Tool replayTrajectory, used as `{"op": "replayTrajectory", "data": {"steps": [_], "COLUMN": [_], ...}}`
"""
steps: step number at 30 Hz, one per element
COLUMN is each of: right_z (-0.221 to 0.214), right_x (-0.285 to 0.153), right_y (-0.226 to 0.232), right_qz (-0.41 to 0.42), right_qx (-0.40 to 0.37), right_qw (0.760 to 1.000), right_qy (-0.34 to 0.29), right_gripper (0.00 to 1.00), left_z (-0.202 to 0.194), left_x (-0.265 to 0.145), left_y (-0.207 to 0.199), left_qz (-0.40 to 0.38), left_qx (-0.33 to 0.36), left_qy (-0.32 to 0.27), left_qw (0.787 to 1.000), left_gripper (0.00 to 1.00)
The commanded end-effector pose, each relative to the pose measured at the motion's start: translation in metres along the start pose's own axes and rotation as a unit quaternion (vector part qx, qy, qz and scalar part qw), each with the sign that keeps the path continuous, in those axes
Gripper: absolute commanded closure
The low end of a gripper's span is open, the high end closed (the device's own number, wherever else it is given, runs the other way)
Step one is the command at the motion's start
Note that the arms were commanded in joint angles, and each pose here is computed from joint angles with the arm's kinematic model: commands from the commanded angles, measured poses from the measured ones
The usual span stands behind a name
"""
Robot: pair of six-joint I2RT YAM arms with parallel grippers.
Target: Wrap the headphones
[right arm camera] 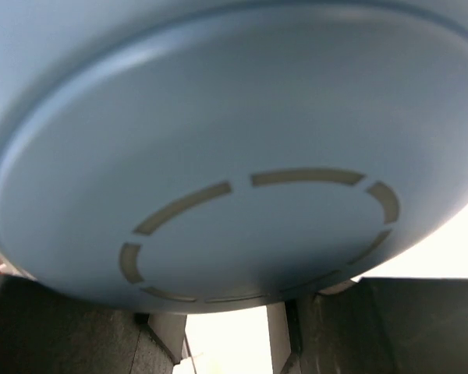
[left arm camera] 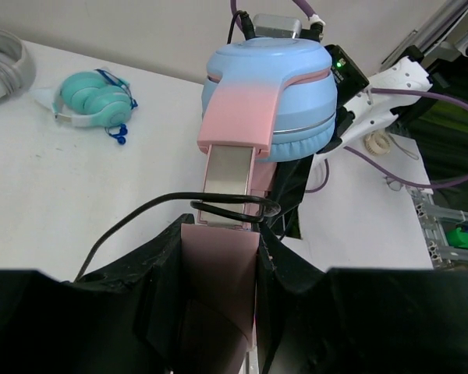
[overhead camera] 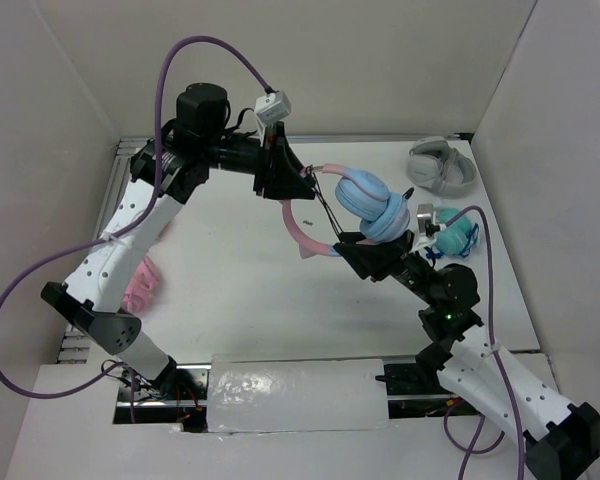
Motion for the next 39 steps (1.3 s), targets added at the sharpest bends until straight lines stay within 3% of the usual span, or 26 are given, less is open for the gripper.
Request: {"op": "replayTrajectory", "data": {"steps": [1,2,6,14,18,19,20,31,39], "right_z": [-0.002,0.0,0.002,0.001,0.005,0.005,0.006,0.024,0.029], "right_x": [0.009,0.011,0.013,0.008,0.009,0.009,0.009,0.005,0.014], "right_y": [0.01,0.006,0.006,-0.015,-0.02,-0.023,-0.027,-0.061,-0.065], "right_qz": [0.036,0.023,0.02,-0.043,-0.062,-0.07,-0.08,-0.129,-0.131], "right_qx": [-0.028,-0.022,-0.008,0.091,0.103,0.104,0.112,0.166,0.196], "right_qw": [0.999,0.999,1.0,0.993,0.991,0.99,0.988,0.968,0.966], "right_qy": [0.019,0.01,0.005,-0.055,-0.066,-0.071,-0.076,-0.137,-0.107], "right_gripper": [0.95,1.0,1.0,1.0,1.0,1.0,1.0,1.0,1.0], "left_z": [-0.002,-0.004,-0.007,-0.013,-0.016,-0.017,-0.017,-0.017,-0.047], "left_x": [0.014,0.014,0.015,0.017,0.017,0.017,0.015,0.009,0.009], "left_y": [-0.015,-0.013,-0.008,0.004,0.01,0.013,0.014,0.023,0.089], "left_qz": [-0.034,-0.026,-0.007,0.021,0.027,0.027,0.023,0.053,0.124], "left_qx": [-0.014,-0.022,-0.027,-0.047,-0.057,-0.06,-0.065,-0.077,-0.155], "left_qy": [0.009,0.011,0.013,0.018,0.02,0.021,0.02,0.024,0.055], "left_qw": [0.999,0.999,1.0,0.998,0.998,0.998,0.997,0.995,0.979], "left_gripper": [0.96,0.89,0.8,0.45,0.34,0.26,0.01,0.01,0.01]}}
Point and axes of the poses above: each gripper's point midway between its finger pads, its own x axis out along the fingers, its own y axis along the line the jaws close on, z = x × y, the point moved 3 cm from there along -x, back along the fingers, and after that the axes turned 3 degrees about x, right-handed, at the moved point
